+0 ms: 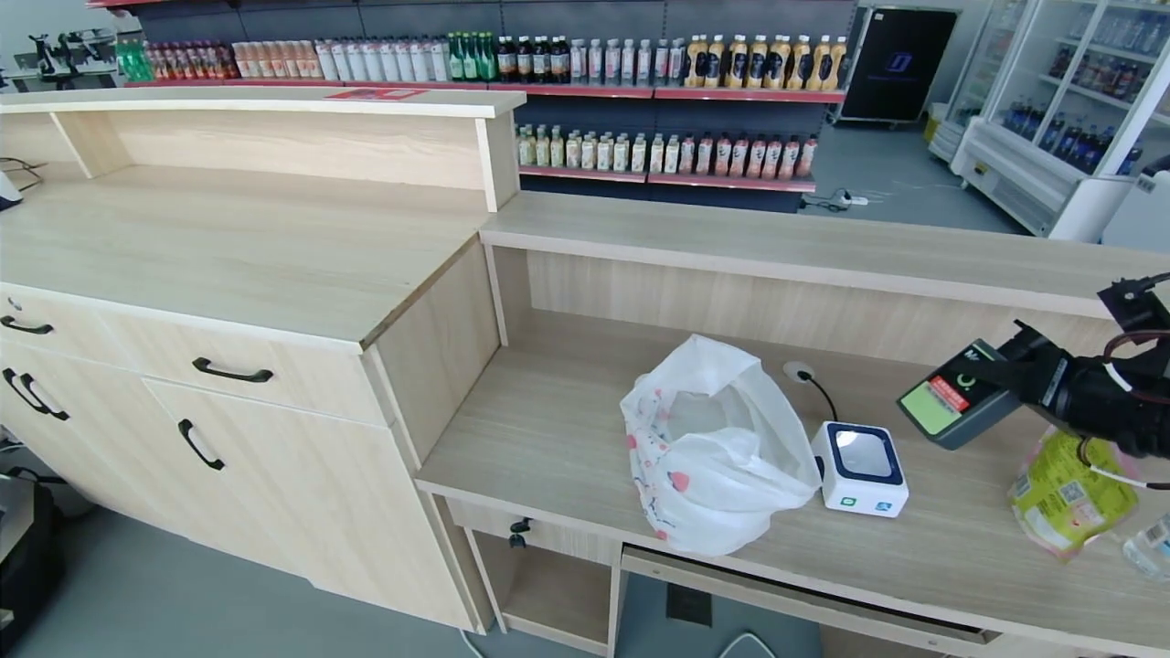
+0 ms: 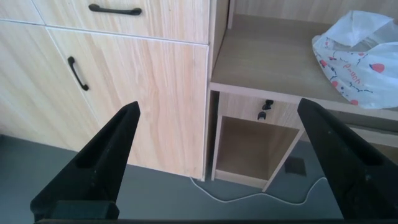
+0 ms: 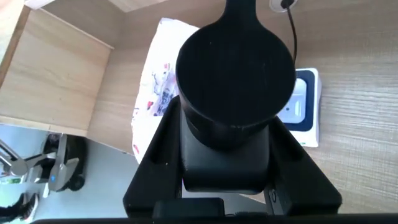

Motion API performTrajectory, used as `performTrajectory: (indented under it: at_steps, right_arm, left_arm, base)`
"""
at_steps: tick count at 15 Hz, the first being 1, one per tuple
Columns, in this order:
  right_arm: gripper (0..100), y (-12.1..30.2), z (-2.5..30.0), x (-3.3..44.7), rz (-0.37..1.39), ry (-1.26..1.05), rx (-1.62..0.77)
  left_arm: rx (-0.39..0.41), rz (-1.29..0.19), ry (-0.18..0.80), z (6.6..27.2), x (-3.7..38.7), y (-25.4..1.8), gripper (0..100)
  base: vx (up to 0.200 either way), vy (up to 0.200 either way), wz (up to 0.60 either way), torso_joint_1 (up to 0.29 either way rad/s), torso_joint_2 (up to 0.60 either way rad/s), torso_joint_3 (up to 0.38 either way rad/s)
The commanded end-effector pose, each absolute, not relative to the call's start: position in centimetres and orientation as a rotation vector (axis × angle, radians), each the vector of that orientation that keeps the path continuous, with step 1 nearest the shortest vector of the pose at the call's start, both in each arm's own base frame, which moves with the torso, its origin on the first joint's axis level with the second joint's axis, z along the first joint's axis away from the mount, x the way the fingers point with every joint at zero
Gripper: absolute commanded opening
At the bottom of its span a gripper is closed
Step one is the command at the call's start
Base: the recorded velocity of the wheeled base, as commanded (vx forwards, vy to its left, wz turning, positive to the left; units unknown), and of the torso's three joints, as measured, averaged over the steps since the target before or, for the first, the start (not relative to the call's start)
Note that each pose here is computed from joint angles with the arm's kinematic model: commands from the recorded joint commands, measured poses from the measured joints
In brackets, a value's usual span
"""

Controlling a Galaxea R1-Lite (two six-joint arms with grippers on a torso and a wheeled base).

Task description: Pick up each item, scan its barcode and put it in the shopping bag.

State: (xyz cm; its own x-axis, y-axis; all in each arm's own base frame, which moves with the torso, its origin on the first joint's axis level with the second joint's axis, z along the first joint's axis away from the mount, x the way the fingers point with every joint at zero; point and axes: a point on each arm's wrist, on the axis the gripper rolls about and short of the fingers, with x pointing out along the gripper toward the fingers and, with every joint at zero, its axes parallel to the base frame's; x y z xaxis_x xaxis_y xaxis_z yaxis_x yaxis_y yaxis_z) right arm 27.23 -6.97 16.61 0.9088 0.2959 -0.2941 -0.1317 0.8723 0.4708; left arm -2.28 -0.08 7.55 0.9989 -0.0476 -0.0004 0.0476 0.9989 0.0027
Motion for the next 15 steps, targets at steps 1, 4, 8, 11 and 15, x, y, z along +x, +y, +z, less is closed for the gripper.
performTrajectory:
  at_steps: [1,4,8,11,15]
  right_arm:
    - [0,-8.4,15.6,27.4,0.187,0.385,0.48]
    - [0,-10.3,14.4,27.5,0.218,0.384,0.512]
    - [0,-11.8,12.7,28.2,0.28,0.387,0.489]
    - [0,-12.6,11.6,28.3,0.307,0.398,0.472]
    - [0,-13.3,10.9,28.5,0.358,0.396,0.491]
  left_arm:
    - [0.003,-0.048,0.001,7.6,-2.3,-0.1,100]
    - [0.003,-0.048,0.001,7.6,-2.3,-0.1,100]
    - [0.002,-0.048,0.001,7.6,-2.3,-0.1,100]
    - [0.003,-0.046,0.001,7.6,-2.3,-0.1,100]
    - [0.002,-0.048,0.001,7.6,-2.3,-0.1,100]
  base:
    - [0.0,0.0,0.0,0.0,0.0,0.0]
    - [0.0,0.0,0.0,0.0,0.0,0.0]
    - [0.0,0.0,0.0,0.0,0.0,0.0]
    - [0.0,0.0,0.0,0.0,0.0,0.0]
    - [0.0,0.0,0.0,0.0,0.0,0.0]
